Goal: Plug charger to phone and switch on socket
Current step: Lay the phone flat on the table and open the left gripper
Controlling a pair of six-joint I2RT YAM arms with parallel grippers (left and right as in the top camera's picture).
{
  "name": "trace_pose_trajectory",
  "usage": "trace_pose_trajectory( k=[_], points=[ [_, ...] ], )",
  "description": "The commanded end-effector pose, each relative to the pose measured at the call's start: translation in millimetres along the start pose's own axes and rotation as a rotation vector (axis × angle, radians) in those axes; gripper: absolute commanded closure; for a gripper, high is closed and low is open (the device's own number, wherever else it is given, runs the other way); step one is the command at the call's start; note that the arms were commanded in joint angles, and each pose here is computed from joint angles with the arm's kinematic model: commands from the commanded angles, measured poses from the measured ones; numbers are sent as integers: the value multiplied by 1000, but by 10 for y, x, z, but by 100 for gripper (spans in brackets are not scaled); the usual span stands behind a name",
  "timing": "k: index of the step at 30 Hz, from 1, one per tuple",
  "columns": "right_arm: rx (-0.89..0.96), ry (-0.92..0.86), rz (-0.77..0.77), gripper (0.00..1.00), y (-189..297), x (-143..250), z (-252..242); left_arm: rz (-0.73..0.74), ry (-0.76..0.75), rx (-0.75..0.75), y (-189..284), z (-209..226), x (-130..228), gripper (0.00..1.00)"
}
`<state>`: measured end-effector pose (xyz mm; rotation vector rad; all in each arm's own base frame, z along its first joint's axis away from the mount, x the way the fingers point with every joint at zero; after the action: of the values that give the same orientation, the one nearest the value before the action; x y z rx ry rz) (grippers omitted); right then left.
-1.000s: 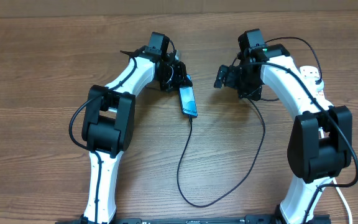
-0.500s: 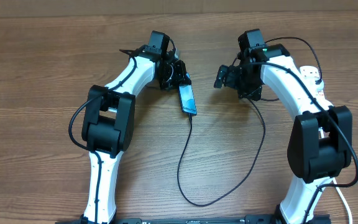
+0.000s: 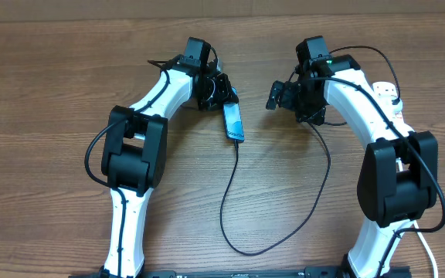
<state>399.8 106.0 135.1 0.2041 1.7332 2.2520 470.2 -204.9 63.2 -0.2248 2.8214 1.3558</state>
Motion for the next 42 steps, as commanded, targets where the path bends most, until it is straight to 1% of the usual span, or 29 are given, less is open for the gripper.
trace_pose_trajectory(
  k=[1, 11, 17, 24, 32, 36, 42],
  points=[
    [-12, 14, -10, 0, 29, -12, 37, -30, 10, -92, -19, 156, -28, 75],
    [-12, 14, -10, 0, 29, -12, 37, -30, 10, -91, -19, 156, -28, 74],
    [-12, 14, -10, 0, 29, -12, 37, -25, 14, -96, -19, 163, -17, 69],
    [-11, 14, -7, 0, 29, -7, 34, -22, 18, -100, -18, 170, -11, 60],
    [-10, 14, -6, 0, 29, -7, 34, -16, 27, -105, -13, 173, -2, 57],
    [-11, 14, -6, 0, 29, -6, 34, -21, 59, -135, 3, 198, 0, 57],
    [-11, 13, -6, 0, 29, -6, 34, -32, 83, -253, 128, 223, -18, 53]
  ],
)
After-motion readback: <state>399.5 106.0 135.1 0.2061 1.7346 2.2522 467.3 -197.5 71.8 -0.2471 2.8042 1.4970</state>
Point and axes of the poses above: each gripper's point midway between its finger pads, its own y axis back along the fingers, its own z axis along the line the jaws close on, x = y × z, the point moved 7 cm from there along y, back along the fingers, and after that the axes turned 3 degrees about -y, right-handed, at the moved point
